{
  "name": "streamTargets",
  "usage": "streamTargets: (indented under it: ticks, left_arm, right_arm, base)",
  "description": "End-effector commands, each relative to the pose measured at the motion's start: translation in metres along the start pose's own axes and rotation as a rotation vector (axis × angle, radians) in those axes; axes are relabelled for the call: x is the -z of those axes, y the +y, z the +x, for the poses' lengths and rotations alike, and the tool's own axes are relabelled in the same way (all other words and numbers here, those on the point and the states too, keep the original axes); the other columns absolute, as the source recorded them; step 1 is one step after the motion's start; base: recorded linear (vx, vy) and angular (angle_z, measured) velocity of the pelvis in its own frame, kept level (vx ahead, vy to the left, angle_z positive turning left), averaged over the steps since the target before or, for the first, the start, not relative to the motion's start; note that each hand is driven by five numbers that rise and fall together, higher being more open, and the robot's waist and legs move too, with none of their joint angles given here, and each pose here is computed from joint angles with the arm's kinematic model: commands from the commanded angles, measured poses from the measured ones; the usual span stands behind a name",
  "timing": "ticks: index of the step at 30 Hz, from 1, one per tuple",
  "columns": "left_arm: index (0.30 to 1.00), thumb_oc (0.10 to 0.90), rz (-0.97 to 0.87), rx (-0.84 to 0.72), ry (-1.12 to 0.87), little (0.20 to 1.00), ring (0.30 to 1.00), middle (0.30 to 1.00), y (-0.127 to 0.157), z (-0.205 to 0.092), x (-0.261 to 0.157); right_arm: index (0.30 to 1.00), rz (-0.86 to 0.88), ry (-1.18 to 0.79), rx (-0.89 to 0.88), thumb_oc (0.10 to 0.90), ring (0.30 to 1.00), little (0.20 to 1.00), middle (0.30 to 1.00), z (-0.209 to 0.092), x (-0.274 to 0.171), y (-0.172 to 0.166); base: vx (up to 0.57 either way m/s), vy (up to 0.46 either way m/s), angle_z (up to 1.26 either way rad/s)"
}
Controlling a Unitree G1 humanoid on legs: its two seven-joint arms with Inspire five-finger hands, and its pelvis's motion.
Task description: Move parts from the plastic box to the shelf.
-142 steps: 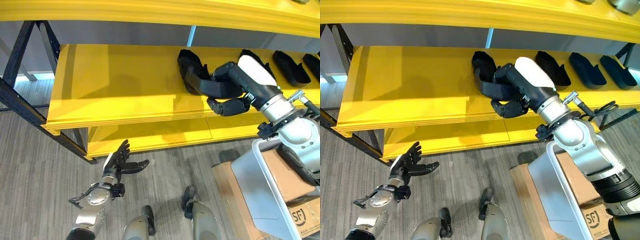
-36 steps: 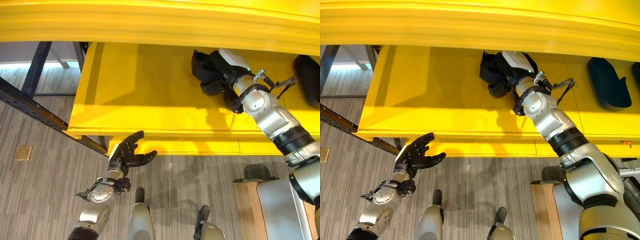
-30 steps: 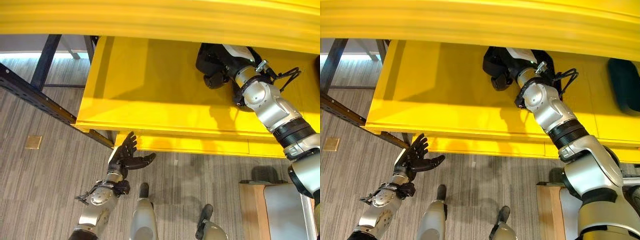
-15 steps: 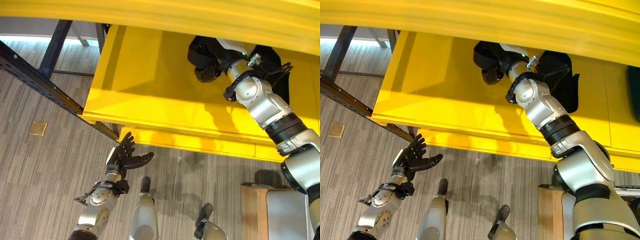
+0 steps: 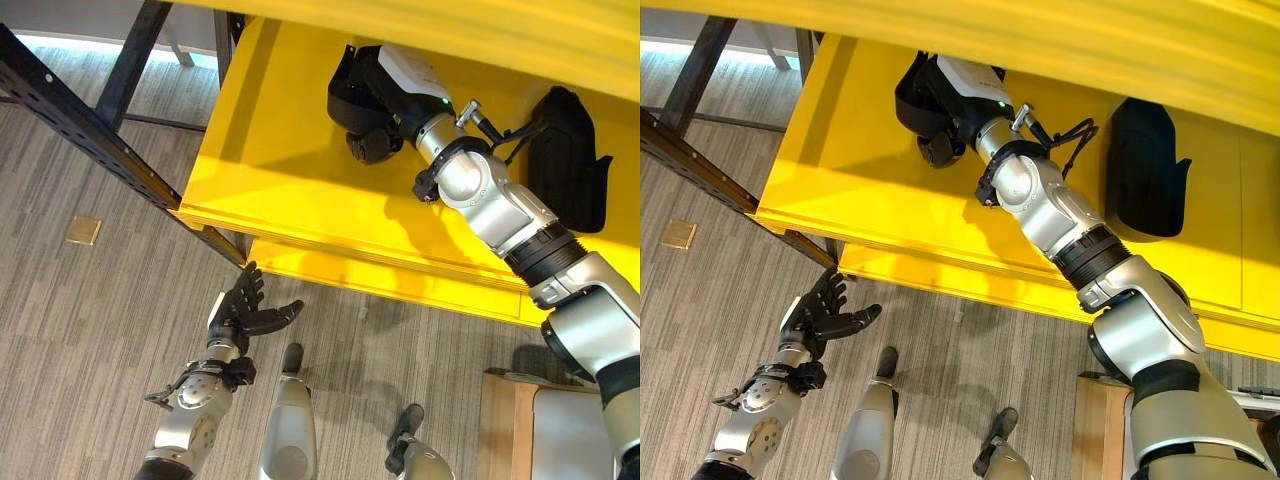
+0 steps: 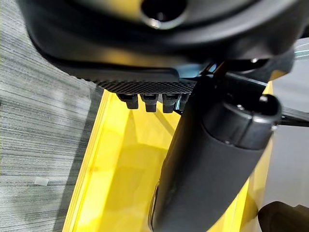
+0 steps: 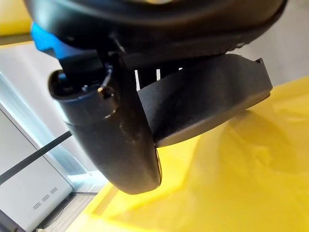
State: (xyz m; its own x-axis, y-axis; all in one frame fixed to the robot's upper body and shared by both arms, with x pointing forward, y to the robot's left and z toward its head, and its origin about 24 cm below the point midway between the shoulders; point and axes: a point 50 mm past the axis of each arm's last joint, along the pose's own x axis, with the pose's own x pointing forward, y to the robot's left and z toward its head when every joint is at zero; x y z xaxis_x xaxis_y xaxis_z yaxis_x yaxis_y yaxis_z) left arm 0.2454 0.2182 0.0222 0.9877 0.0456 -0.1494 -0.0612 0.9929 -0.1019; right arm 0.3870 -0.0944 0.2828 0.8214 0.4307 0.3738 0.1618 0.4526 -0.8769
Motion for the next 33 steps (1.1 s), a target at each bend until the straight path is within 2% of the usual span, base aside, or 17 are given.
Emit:
streamTargets:
  ticks: [1,8,10,20,30,33]
  left_arm:
    - [1.0,0.9,0.052,0.064,-0.227,1.0,1.0,1.0,-0.003,0.004,-0.05]
    - [1.0,0.9,0.053,0.067,-0.219,1.0,1.0,1.0,-0.009,0.005,-0.047]
    - [1.0,0.9,0.065,0.065,-0.211,1.0,1.0,1.0,-0.011,0.006,-0.045]
    - [1.0,0.9,0.081,0.087,-0.204,1.0,1.0,1.0,-0.016,0.008,-0.042]
    - [1.0,0.9,0.09,0.094,-0.212,1.0,1.0,1.0,-0.018,0.008,-0.043]
    - [1.0,0.9,0.092,0.1,-0.219,1.0,1.0,1.0,-0.019,0.008,-0.045]
  right_arm:
    - [0.3,-0.002,-0.117,0.091,0.4,0.3,0.3,0.3,0.012,-0.027,-0.04]
    - [0.3,0.023,0.018,0.031,0.4,0.3,0.3,0.3,-0.004,0.012,-0.014]
    - [0.3,0.064,0.065,0.001,0.4,0.3,0.3,0.3,-0.016,0.026,0.002]
    - [0.3,0.116,0.199,-0.066,0.4,0.3,0.3,0.3,-0.031,0.054,0.04]
    - [0.3,0.097,0.265,-0.067,0.4,0.3,0.3,0.3,-0.037,0.068,0.047]
    - [0.3,0.073,0.295,-0.027,0.4,0.3,0.3,0.3,-0.036,0.075,0.037]
  base:
    - [0.0,0.0,0.0]
    - [-0.05,0.035,-0.09]
    - [-0.08,0.035,-0.13]
    - [-0.06,0.0,-0.06]
    - [-0.02,-0.007,-0.01]
    - [0.0,0.0,0.0]
